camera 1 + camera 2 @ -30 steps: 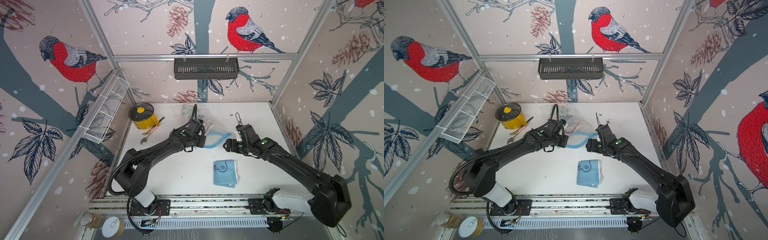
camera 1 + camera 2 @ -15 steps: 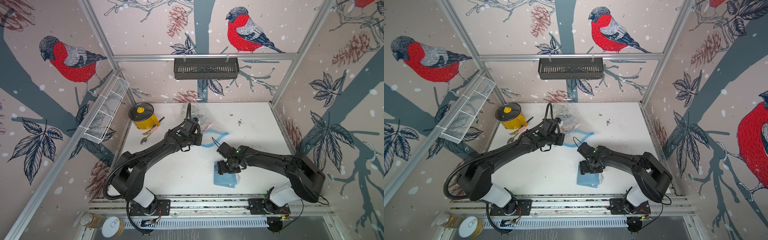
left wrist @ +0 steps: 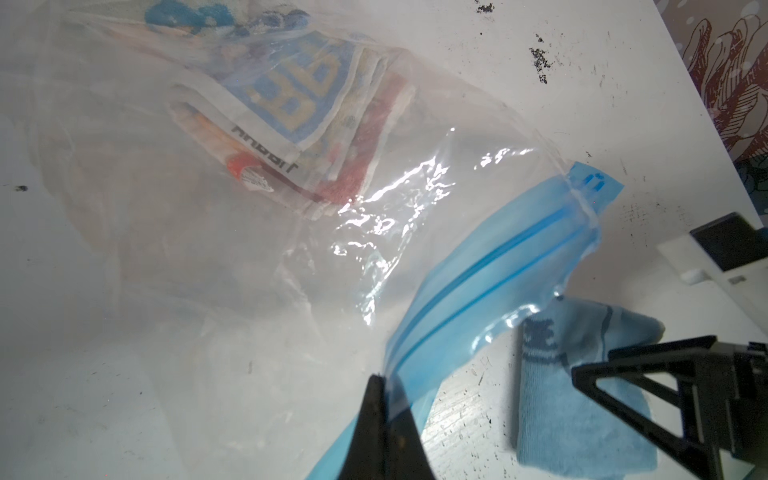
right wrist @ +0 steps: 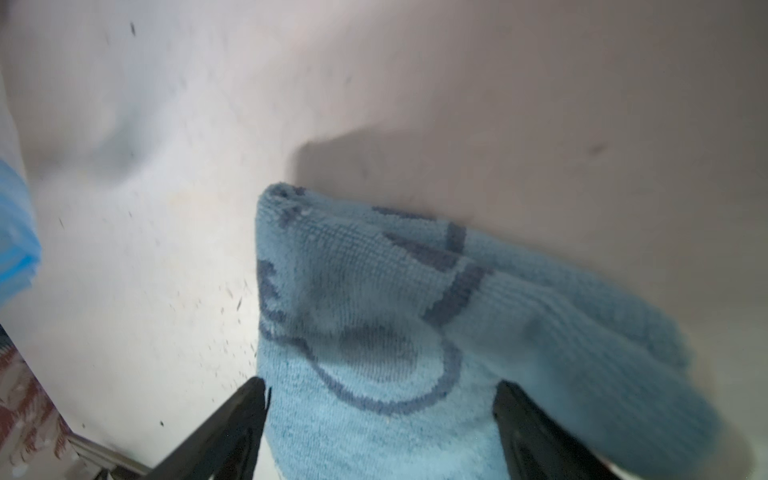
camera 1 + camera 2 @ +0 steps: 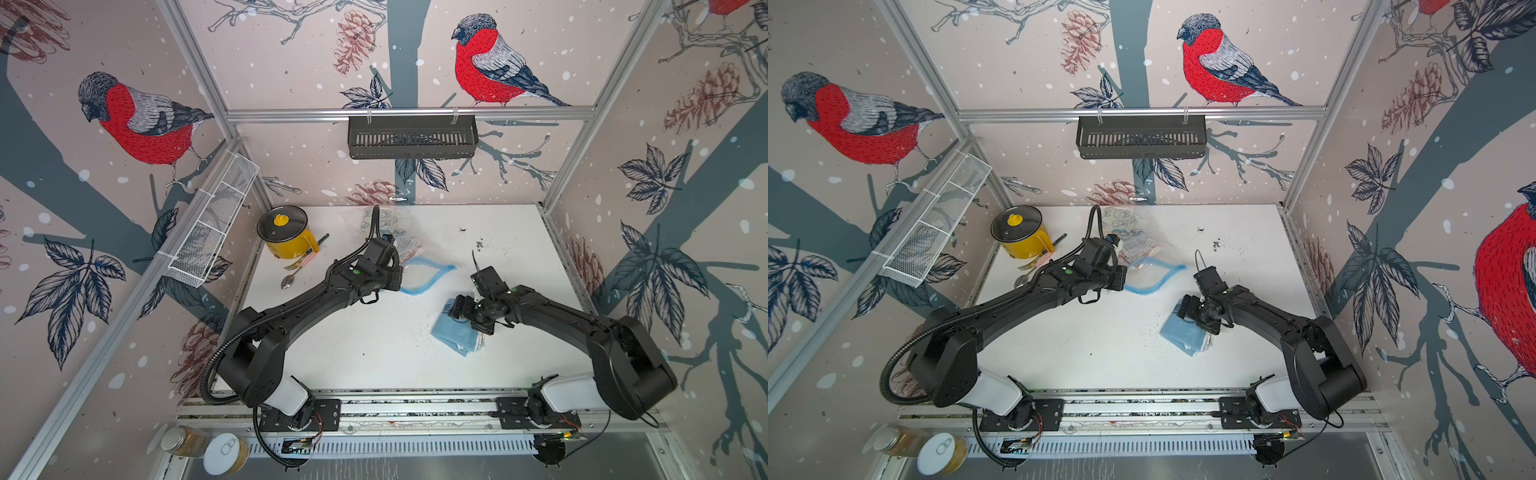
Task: Place the folded towel into the vacuum bag
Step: Adjust the towel at the center of the board.
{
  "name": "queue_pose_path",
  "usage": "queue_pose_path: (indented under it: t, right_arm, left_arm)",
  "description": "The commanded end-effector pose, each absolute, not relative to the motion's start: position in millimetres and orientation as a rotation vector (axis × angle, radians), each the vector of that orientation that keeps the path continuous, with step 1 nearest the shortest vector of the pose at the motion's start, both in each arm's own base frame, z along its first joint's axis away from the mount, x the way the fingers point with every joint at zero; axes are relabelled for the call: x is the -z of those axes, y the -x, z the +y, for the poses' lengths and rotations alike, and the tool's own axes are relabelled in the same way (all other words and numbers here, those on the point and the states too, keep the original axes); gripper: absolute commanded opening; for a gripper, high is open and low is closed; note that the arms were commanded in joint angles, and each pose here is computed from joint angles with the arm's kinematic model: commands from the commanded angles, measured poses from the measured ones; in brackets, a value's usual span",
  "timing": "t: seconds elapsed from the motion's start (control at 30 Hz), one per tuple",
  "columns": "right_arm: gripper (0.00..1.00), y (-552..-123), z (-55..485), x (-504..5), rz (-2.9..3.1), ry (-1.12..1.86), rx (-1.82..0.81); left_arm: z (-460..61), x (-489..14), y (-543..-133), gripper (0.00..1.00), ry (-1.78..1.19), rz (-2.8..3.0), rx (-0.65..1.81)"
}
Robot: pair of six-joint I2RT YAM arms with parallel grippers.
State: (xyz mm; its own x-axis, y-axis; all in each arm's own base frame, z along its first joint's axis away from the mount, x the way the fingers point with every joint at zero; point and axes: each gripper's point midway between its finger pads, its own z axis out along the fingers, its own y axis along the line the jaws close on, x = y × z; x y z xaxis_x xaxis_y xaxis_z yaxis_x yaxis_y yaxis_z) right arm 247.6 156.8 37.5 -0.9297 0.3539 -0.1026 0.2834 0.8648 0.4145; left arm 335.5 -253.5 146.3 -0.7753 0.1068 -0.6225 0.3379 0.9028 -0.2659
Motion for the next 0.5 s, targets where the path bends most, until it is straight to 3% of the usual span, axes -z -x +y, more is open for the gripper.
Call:
queue_pose_path:
  t: [0.0, 0.2, 0.47]
  right_arm:
    - [0.89, -258.1, 115.2, -44.6, 2.782, -0.640, -0.406]
    - [0.90, -265.3, 75.2, -75.1, 2.679, -0.762, -0.347]
    - [0.84, -232.1, 49.7, -55.7, 2.829, -0.801, -0.223]
  left_arm:
    - [-253.2, -148.7, -338.2, 0.00, -0.311, 2.424, 0.485]
    - [-261.9, -144.1, -336.1, 0.00, -0.357, 2.439, 0.526]
    - [-262.2, -139.9, -336.3, 0.00, -0.363, 2.452, 0.518]
